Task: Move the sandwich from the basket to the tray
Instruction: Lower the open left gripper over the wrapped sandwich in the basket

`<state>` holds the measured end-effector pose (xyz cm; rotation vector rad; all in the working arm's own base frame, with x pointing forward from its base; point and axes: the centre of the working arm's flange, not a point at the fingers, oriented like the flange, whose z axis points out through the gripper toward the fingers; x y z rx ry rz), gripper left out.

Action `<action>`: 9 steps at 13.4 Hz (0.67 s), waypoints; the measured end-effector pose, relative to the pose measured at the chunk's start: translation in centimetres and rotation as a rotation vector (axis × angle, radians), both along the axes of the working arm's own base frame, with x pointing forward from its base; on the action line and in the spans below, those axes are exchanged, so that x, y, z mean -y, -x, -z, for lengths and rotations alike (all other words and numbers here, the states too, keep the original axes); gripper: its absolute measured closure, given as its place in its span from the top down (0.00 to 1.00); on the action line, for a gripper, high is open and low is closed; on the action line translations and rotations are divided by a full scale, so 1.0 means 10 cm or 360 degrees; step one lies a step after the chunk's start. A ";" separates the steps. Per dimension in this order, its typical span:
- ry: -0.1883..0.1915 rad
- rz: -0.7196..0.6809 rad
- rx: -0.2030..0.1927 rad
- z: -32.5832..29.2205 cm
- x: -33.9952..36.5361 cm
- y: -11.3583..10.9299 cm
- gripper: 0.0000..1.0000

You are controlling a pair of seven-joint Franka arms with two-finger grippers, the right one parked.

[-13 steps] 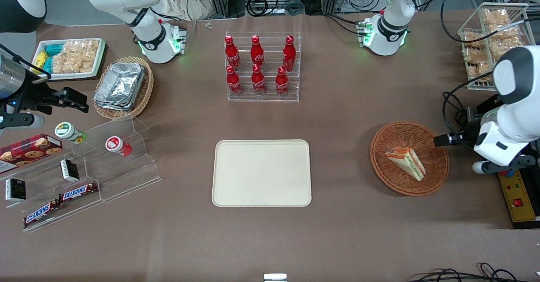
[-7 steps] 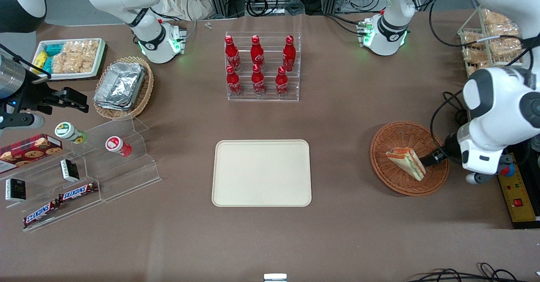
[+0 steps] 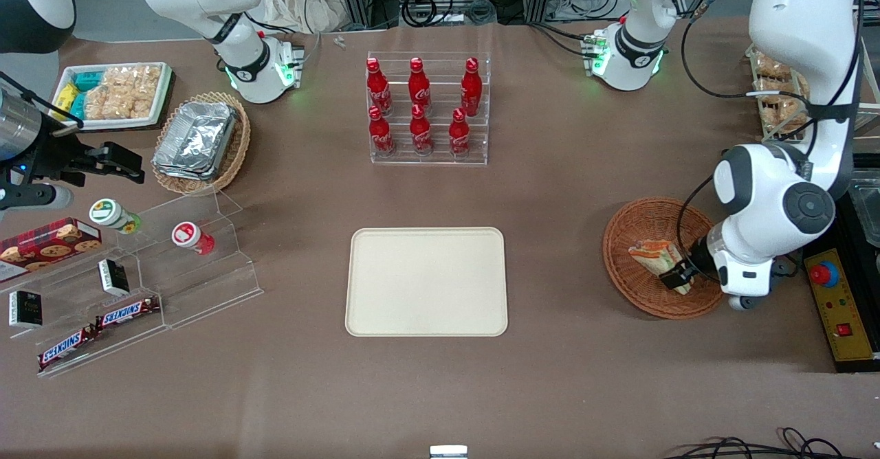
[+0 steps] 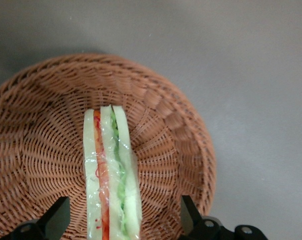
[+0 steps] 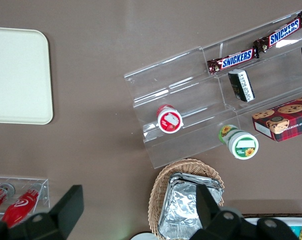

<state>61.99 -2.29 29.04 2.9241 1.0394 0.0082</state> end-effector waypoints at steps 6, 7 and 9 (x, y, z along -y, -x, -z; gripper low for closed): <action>-0.0004 -0.0016 0.0036 0.27 -0.03 0.17 0.96; -0.0004 -0.0019 0.0037 0.30 -0.04 0.19 0.87; -0.0005 -0.0023 0.0036 0.33 -0.06 0.21 0.80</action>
